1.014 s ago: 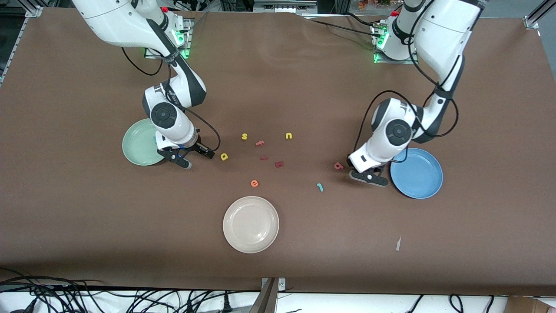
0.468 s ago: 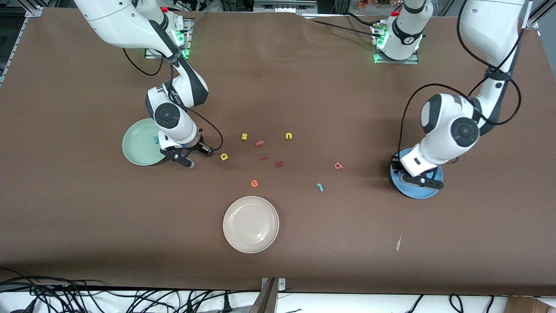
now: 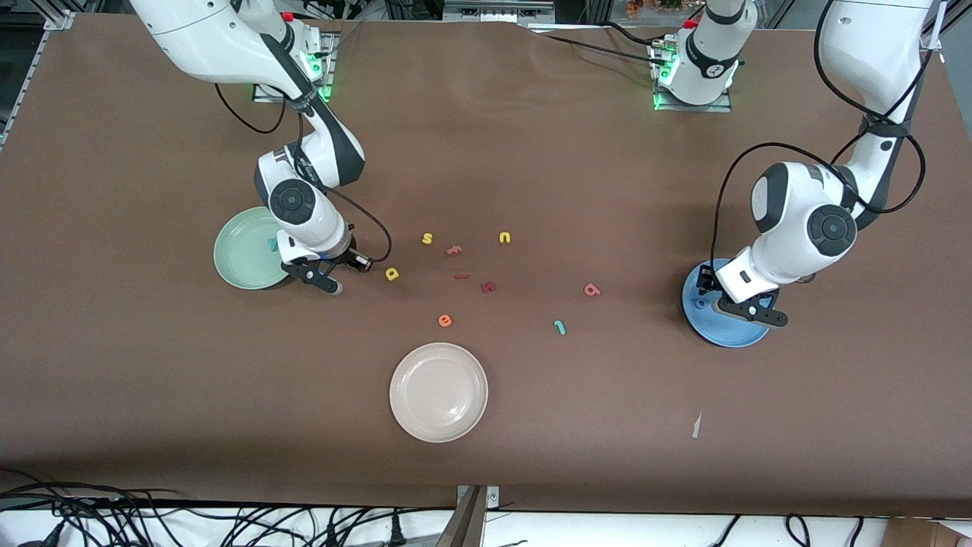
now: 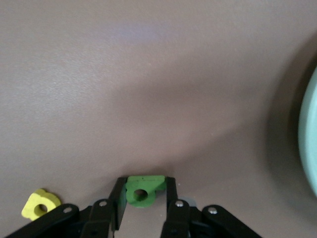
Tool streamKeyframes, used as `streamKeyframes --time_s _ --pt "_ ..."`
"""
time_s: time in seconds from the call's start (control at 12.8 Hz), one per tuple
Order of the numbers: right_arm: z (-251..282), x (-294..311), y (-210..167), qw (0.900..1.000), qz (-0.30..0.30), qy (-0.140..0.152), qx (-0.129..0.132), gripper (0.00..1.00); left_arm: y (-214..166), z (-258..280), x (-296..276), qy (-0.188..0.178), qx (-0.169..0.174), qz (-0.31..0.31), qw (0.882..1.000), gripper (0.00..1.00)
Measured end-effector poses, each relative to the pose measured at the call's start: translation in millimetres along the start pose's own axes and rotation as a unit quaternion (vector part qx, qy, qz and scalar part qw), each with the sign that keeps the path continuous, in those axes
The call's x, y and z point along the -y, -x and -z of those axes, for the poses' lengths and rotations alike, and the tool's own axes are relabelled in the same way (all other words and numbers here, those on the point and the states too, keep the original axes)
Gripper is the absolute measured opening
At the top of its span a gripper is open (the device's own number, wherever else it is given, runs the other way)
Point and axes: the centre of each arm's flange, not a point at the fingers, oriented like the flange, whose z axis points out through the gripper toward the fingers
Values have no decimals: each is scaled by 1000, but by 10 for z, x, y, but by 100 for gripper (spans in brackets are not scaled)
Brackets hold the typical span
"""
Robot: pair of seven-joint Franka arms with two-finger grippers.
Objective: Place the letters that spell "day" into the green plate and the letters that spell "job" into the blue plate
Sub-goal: 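Place the o on the blue plate while the right gripper carries the d, then release the d on the green plate while the left gripper grasps the b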
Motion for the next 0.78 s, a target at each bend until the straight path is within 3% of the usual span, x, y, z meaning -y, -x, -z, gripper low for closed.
streamKeyframes --time_s 0.16,0.47,0.78 --pt "164 -42 -104 1000 24 16 5 35 -30 -6 -154 0 -1 -12 1000 58" --pt "659 -509 -507 992 111 60 24 35 -278 114 -1008 8 -25 -9 1000 58" --pt "768 -1445 -814 977 193 79 48 35 -439 -61 -1972 19 -30 3 999 58"
